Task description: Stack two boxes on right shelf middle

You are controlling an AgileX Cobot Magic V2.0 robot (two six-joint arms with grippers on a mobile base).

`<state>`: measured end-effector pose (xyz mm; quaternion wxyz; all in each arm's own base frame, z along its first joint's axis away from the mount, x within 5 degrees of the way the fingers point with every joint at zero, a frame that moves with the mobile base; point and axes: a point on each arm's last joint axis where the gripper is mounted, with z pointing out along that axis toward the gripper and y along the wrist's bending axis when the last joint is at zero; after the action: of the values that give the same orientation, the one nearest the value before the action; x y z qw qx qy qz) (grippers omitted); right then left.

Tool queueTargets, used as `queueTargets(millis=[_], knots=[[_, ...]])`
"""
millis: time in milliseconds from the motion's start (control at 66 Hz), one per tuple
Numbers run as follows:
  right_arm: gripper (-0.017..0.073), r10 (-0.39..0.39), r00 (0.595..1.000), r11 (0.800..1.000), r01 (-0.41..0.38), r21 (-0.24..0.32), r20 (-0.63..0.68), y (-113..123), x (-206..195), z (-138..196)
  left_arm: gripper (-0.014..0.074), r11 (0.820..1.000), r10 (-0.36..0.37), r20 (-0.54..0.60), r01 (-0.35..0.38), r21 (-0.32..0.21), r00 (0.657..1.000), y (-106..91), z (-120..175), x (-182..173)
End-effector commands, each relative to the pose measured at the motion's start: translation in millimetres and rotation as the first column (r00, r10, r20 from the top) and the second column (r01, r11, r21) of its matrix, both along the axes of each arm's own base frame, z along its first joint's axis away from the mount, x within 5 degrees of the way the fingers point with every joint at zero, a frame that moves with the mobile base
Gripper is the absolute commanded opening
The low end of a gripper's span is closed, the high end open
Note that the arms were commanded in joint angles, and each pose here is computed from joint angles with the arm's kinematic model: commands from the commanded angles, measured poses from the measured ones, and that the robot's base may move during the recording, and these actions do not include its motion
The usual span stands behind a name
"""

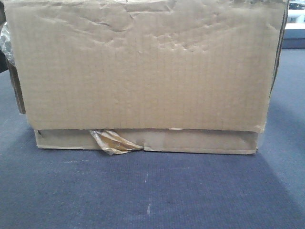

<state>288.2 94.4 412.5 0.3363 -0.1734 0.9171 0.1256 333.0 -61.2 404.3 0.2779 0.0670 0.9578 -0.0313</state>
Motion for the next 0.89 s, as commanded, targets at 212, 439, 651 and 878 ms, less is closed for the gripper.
queueTargets(millis=[212,439,651,878], knots=[[0.0568,0.019,0.984,0.998,-0.028,-0.05,-0.177,11,32,-46,0.0581,0.998,-0.039,-0.099,0.033,-0.053,0.994,-14.1,-32,17],[0.0568,0.015,0.974,0.998,-0.029,-0.062,-0.224,14,45,-65,0.0581,0.997,-0.068,-0.139,0.062,-0.044,0.988,-27.3,-48,25],[0.055,0.011,0.967,0.997,-0.03,-0.07,-0.256,17,54,-78,0.0581,0.997,-0.067,-0.161,0.061,-0.041,0.985,-28.6,-57,31],[0.0181,0.011,0.967,0.997,-0.029,-0.07,-0.256,17,55,-80,0.036,0.997,-0.066,-0.185,0.061,-0.037,0.981,-29.5,-64,35]])
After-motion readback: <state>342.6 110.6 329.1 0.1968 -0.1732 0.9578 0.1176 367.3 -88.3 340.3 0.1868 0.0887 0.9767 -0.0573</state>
